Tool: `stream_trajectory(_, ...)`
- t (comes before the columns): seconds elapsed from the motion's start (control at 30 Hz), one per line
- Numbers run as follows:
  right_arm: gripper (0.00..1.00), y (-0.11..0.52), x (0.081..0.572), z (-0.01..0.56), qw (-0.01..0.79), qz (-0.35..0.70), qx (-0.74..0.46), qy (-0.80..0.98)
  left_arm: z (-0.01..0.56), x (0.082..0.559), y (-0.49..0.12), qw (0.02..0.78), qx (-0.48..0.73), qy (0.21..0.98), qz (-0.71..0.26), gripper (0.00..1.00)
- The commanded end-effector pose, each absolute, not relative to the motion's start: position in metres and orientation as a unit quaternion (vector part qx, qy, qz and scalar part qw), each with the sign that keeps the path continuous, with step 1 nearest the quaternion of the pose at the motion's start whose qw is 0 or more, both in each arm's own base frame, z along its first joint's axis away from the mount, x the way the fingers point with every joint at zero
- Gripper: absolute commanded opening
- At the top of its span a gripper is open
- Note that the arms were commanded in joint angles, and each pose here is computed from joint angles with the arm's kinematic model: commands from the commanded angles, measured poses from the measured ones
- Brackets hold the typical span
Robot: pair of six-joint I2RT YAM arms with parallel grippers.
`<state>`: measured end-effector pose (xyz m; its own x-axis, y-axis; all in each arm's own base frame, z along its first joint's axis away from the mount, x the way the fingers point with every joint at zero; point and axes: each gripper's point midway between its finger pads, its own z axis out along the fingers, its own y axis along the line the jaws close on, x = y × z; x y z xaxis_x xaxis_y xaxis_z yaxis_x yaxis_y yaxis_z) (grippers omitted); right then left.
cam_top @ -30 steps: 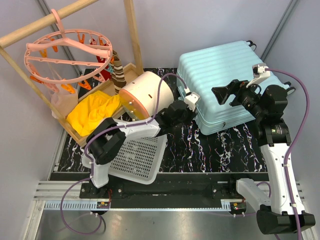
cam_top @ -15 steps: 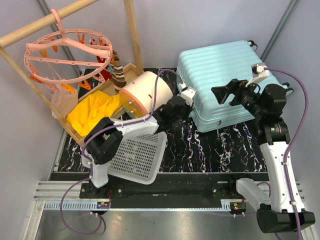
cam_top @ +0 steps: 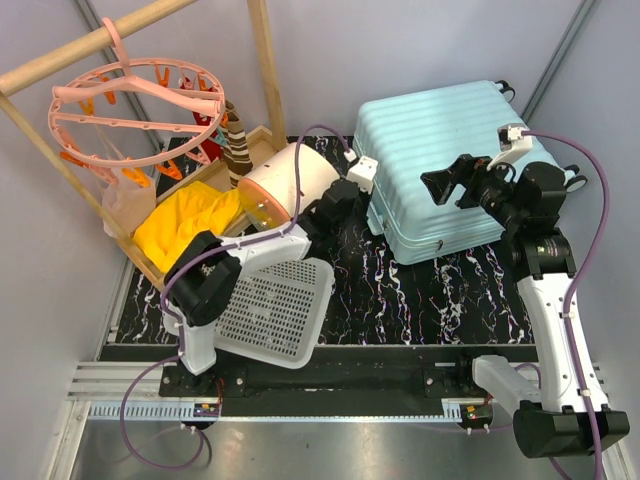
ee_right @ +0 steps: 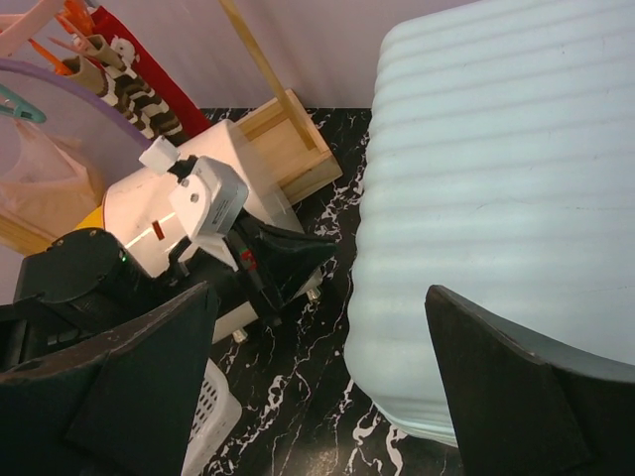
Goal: Open, take out, and arrange the luggage
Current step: Unzip the luggage at the center of the board.
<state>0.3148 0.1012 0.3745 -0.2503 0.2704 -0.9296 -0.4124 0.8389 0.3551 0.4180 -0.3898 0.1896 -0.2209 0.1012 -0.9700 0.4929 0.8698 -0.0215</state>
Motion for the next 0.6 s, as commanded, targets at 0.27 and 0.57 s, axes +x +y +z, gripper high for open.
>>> stream_trajectory(0.27,0.95,0.088,0.303,0.364,0.608,0.242,-0.038,0.755,0.202,0.339,-0.442,0.57,0.322,0.651,-0.383,0.52)
stream_trajectory(0.57,0.96,0.089,0.296,0.372,0.613,0.242,-0.043,0.751,0.187,0.354,-0.442,0.564,0.328,0.667,-0.36,0.57)
